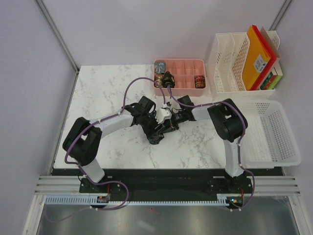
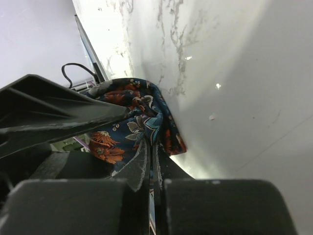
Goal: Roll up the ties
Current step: Roll the tie at the center of the board.
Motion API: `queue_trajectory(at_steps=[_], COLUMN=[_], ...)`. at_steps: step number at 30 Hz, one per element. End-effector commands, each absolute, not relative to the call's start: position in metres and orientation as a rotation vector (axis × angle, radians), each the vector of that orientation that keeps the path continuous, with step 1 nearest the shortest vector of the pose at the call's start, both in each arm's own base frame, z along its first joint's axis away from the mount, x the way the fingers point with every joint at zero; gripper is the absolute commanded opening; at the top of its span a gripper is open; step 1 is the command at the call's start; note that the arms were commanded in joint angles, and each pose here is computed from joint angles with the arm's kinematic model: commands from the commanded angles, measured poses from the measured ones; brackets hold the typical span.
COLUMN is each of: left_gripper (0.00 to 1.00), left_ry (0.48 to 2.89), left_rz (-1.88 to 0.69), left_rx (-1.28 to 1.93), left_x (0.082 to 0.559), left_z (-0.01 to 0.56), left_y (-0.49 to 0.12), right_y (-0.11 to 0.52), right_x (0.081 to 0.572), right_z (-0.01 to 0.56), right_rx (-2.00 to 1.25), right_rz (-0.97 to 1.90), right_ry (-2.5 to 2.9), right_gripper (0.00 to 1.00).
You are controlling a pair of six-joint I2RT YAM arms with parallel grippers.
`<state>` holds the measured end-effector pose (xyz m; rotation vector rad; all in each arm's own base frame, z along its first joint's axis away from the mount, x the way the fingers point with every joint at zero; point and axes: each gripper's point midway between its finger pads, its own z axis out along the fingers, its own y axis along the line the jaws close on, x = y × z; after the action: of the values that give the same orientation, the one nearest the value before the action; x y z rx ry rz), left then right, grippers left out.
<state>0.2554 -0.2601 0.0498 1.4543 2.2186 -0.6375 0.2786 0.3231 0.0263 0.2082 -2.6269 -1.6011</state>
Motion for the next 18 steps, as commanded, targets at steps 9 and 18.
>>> queue_trajectory(at_steps=[9, 18], left_gripper=[0.63, 0.65], left_ry=[2.227, 2.175], left_rz=[-0.689, -0.722], left_rx=[1.443, 1.447], left_x=[0.25, 0.249], left_z=[0.065, 0.077], left_y=[-0.265, -0.27], right_y=[0.295, 0.296], right_x=[0.281, 0.284], right_z=[-0.042, -0.033], right_rx=[0.194, 0.229], right_rz=[-1.257, -1.279], right_ry=[-2.842, -2.858], right_gripper=[0.0, 0.0])
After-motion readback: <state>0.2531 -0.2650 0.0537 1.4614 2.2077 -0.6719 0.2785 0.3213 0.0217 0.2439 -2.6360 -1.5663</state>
